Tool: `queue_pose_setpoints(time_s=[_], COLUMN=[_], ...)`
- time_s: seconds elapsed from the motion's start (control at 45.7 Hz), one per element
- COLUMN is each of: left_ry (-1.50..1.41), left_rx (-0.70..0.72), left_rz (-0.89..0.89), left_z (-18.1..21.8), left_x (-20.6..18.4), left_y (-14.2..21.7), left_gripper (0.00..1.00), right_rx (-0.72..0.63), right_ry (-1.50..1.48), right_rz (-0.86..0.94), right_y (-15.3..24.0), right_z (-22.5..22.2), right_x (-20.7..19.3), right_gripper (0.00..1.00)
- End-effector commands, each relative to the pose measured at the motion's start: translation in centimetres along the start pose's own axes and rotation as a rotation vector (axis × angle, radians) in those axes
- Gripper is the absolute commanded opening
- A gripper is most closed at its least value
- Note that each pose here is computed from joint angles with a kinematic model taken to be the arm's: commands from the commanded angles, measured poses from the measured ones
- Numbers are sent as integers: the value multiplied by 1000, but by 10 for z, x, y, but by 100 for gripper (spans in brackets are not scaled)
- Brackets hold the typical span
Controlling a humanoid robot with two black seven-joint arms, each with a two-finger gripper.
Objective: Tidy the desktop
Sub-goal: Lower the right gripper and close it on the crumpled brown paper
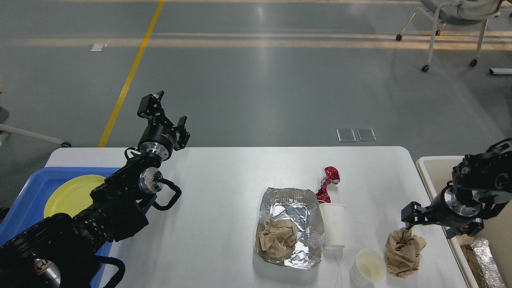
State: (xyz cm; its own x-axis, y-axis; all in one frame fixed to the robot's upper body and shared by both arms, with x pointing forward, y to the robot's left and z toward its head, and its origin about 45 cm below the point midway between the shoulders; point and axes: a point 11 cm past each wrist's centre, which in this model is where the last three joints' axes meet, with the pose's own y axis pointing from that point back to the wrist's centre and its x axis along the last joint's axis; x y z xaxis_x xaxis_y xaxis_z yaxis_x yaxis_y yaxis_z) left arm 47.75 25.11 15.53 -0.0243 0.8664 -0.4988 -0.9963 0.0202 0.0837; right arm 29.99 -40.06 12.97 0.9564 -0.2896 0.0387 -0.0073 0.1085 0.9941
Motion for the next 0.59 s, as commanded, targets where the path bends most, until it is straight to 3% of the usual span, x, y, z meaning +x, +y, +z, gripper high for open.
queue_pose_setpoints(time_s=[0.0, 0.569], left_ry=[0, 0], left_rx=[0, 0], left_rz=[0, 0], left_z=[0, 0], left_x=[0, 0], left_y=[0, 0], left_gripper=[100, 100], right_rx=[42, 124], right_ry=[-62, -149], right_rz=[-29, -111], right_y=[-5, -21], right_z=[-7, -29], right_x=[-7, -28], right_gripper=[100, 100])
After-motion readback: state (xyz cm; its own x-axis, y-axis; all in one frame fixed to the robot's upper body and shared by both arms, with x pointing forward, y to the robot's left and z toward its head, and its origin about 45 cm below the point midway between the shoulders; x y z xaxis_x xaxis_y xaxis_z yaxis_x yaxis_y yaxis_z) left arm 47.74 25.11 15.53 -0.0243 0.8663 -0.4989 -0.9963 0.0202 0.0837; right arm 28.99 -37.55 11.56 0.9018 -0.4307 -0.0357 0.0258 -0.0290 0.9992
